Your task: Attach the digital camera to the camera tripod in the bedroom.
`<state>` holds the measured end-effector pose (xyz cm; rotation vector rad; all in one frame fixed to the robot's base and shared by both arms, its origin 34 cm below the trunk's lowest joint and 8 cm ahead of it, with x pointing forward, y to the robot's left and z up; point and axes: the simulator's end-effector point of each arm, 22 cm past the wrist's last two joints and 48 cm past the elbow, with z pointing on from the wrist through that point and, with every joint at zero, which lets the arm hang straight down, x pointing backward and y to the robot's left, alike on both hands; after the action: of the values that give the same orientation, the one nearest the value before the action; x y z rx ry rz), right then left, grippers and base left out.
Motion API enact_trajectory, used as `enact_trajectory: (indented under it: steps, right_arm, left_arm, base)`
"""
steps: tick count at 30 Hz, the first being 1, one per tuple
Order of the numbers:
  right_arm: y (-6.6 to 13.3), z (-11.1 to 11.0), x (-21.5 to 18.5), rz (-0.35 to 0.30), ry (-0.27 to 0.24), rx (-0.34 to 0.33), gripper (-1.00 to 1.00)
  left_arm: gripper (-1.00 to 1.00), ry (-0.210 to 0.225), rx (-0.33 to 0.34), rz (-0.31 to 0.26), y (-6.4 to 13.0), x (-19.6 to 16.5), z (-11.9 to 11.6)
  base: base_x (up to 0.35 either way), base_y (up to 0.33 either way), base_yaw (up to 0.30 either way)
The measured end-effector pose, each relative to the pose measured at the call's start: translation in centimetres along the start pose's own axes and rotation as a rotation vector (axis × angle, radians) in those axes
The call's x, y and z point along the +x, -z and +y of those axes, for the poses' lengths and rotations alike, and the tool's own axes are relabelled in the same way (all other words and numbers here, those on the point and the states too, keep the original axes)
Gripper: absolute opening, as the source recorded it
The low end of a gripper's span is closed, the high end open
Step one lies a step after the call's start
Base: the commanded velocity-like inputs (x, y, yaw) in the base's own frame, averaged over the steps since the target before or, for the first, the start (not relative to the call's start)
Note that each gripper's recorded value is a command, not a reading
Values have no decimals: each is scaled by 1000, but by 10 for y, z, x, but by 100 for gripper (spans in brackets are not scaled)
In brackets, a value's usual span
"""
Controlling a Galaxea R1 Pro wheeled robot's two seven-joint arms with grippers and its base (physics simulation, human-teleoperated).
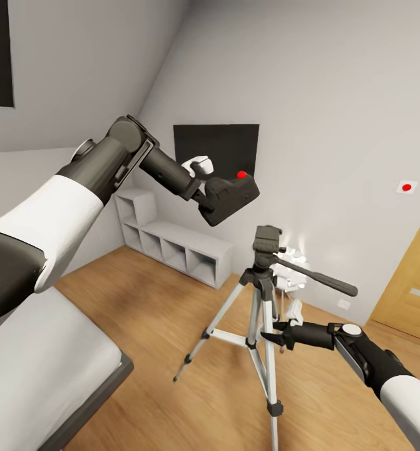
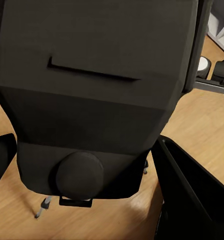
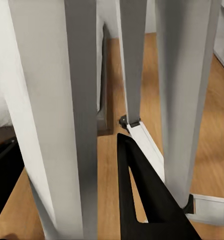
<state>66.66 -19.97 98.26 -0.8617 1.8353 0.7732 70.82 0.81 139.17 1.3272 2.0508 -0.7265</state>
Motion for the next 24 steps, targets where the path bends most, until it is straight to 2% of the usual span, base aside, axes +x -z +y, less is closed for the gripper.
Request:
enact_trajectory:
  steps: [7, 13, 24]
  right_arm:
    - [4, -6, -4, -16, -6, 19, -100]
    - [3, -5, -1, 1, 4, 15, -100]
    - [4, 4, 5, 26, 19, -29, -100]
  left_arm:
    - [-100, 0, 0, 0, 0, 0, 0]
    - [-100, 1, 1, -1, 0, 0, 0]
    - [-100, 2, 0, -2, 0, 0, 1]
  base:
    - [0, 0, 0]
    - [0, 0, 0]
    - [0, 0, 0]
